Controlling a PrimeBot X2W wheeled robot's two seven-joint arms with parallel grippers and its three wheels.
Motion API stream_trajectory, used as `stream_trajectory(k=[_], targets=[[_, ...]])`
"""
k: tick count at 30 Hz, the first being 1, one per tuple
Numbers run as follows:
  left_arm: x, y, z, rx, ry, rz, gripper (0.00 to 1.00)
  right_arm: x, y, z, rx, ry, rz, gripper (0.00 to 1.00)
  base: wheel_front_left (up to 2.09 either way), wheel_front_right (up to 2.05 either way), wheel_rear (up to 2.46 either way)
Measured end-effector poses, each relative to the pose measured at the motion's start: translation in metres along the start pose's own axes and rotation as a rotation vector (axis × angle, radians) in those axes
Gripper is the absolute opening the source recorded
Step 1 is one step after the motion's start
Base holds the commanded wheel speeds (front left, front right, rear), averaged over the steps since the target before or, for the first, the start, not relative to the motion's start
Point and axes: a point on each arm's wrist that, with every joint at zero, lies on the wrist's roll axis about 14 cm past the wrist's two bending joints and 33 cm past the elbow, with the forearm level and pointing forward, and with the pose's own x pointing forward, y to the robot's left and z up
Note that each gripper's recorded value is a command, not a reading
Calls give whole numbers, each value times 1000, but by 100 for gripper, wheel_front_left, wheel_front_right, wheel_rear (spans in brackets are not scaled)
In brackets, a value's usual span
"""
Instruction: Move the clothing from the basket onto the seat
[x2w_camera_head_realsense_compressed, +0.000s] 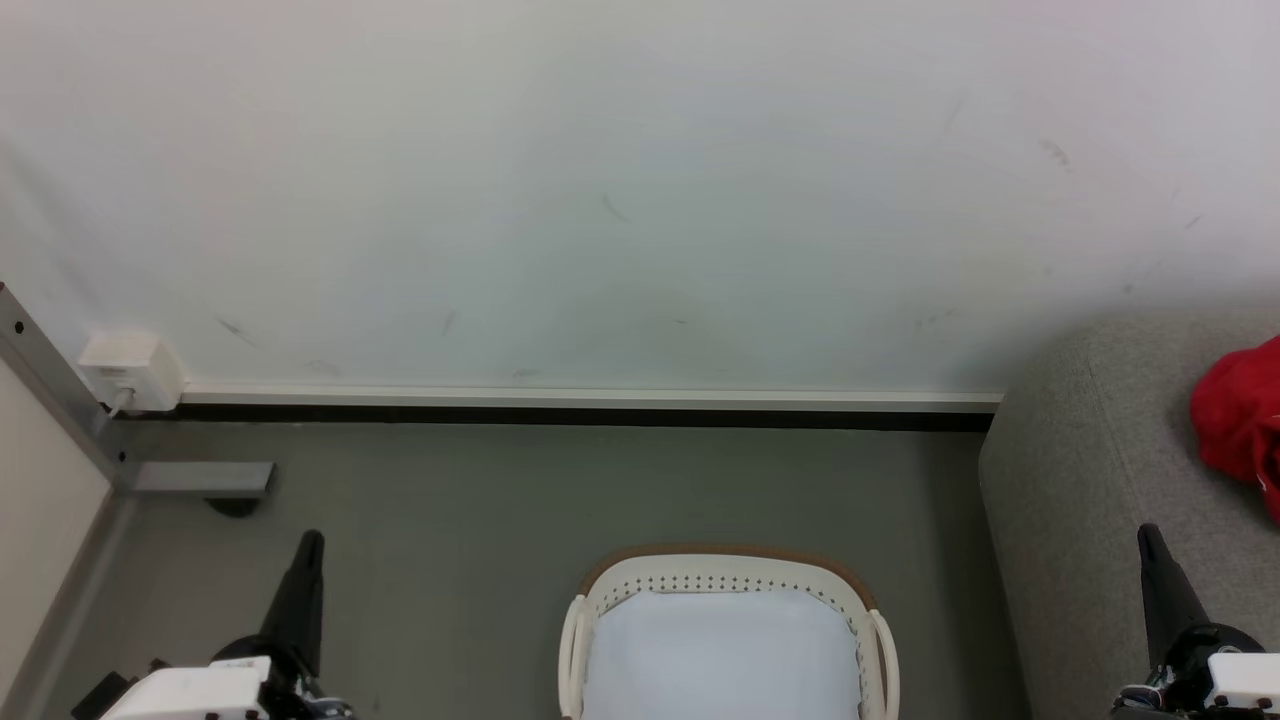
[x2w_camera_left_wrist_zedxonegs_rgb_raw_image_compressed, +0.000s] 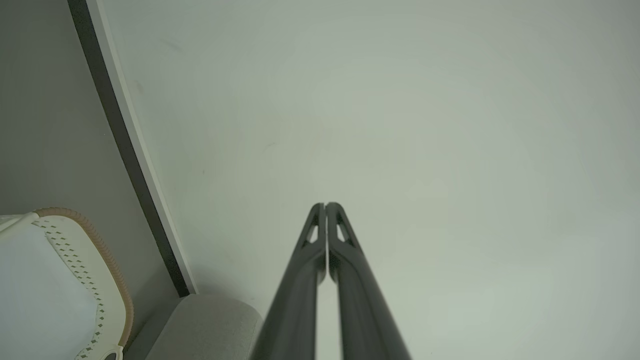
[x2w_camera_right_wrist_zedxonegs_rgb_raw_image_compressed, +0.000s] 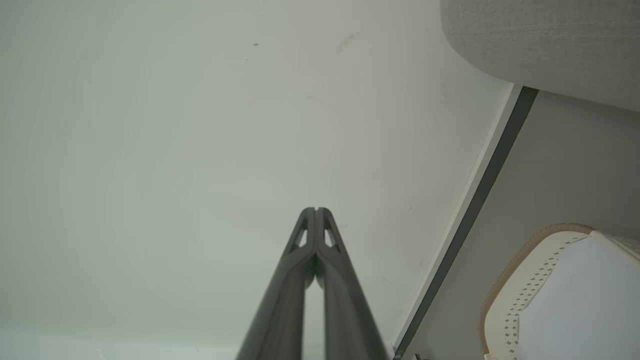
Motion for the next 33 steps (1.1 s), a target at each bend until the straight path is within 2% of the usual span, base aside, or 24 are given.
stream_trajectory(k=[33], targets=[[0, 0, 0, 0, -1, 0, 0, 0, 0, 0, 1, 0, 0, 0, 0, 0, 0]])
